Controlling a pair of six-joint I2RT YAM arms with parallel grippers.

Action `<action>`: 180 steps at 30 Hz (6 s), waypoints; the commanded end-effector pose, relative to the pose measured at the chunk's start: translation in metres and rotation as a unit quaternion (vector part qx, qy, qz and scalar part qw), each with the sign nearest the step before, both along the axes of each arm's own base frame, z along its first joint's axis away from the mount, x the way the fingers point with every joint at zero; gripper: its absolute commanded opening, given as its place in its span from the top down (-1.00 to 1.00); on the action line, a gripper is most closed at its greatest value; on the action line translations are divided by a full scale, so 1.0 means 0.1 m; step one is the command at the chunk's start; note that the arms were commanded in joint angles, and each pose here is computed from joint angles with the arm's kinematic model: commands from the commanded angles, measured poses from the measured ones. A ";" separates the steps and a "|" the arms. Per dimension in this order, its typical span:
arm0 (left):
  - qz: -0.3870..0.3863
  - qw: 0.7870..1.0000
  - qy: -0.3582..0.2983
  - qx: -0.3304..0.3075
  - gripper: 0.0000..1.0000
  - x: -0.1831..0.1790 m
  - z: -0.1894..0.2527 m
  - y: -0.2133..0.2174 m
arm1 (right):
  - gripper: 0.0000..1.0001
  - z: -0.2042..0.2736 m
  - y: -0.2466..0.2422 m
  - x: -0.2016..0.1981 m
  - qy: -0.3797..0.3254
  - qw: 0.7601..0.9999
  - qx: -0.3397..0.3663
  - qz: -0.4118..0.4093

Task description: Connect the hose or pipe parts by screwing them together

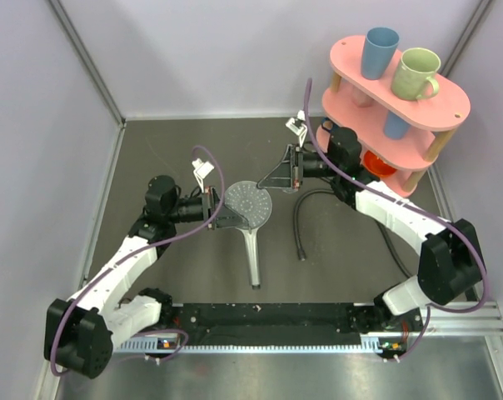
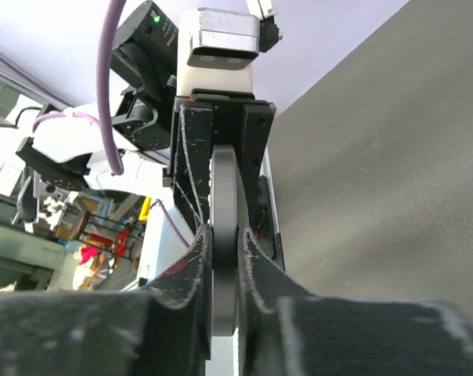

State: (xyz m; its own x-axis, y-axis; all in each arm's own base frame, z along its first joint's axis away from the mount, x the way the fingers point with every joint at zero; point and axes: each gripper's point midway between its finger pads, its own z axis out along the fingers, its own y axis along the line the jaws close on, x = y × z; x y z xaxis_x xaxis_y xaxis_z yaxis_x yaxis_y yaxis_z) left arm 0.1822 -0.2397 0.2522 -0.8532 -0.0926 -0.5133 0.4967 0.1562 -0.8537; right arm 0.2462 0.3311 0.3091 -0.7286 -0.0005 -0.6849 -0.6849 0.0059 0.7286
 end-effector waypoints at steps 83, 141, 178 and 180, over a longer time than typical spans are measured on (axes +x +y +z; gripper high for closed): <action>0.490 0.853 0.044 0.176 1.00 1.18 -0.63 1.97 | -0.32 -2.24 0.13 -0.07 -0.461 0.836 -0.237 0.181; 0.492 0.846 0.104 0.178 1.00 1.16 -0.95 1.99 | 0.76 -2.69 0.50 -0.38 -0.269 0.913 -0.306 -0.009; 0.486 0.861 0.073 0.134 1.00 1.18 -0.73 1.90 | 1.00 -2.65 0.65 -0.46 -0.383 0.898 -0.215 0.036; 0.497 0.862 0.021 0.094 1.00 1.19 -0.51 1.87 | 1.00 -2.37 0.68 -0.27 -0.364 0.901 -0.235 -0.016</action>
State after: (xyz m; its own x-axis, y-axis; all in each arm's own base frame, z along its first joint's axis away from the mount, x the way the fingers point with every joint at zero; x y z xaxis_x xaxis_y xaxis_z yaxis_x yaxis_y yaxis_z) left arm 0.2887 -0.0466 0.1420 -0.5634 -0.6897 -0.4549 -0.2150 0.6540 -0.7253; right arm 0.1870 0.3867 0.0212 0.0012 -0.4409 -0.8975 -0.9997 0.0228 -0.0126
